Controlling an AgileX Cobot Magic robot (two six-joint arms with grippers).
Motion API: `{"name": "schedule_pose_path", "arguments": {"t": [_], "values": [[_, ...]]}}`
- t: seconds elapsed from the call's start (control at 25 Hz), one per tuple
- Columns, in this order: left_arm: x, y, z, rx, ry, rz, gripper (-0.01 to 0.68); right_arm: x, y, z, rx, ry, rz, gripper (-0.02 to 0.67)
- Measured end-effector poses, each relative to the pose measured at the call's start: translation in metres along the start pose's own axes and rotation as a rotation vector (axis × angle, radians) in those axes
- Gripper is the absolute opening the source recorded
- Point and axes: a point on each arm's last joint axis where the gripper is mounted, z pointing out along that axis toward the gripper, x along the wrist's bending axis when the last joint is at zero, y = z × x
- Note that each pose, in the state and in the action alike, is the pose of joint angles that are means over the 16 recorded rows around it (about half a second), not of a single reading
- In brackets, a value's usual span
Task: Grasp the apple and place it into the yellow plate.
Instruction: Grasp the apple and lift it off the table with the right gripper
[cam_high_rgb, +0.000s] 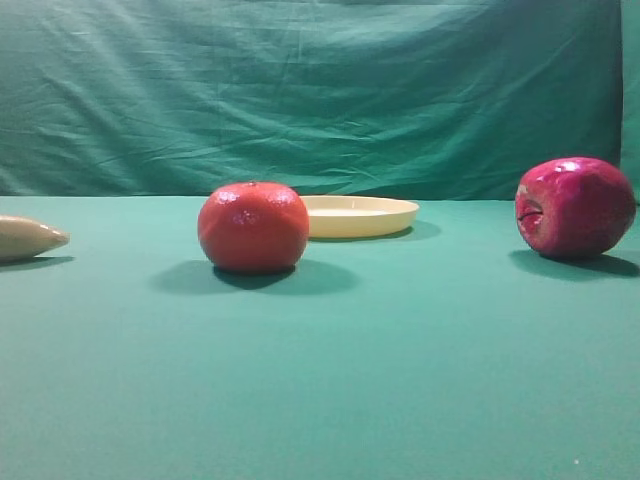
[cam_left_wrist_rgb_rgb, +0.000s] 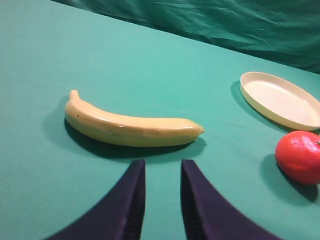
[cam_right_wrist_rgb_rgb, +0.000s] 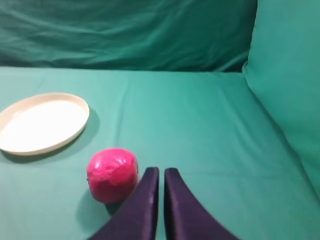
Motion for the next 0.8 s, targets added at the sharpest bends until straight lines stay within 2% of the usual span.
{"name": "schedule_pose_path", "arguments": {"t": [0.24, 0.4, 0.68, 0.8], "values": [[0.0, 0.0, 0.0, 0.0, 0.0, 0.0, 0.157, 0.005, 0.025, 0.032, 0.252, -0.02, 0.007, 0.0], [0.0, 0.0, 0.0, 0.0, 0.0, 0.0, 0.157, 0.012, 0.038, 0.052, 0.364, 0.005, -0.018, 0.0], [0.0, 0.0, 0.0, 0.0, 0.0, 0.0, 0.157, 0.037, 0.058, 0.087, 0.449, 0.092, -0.154, 0.0], [0.0, 0.0, 0.0, 0.0, 0.0, 0.0, 0.157, 0.051, 0.064, 0.103, 0.465, 0.127, -0.226, 0.022]]}}
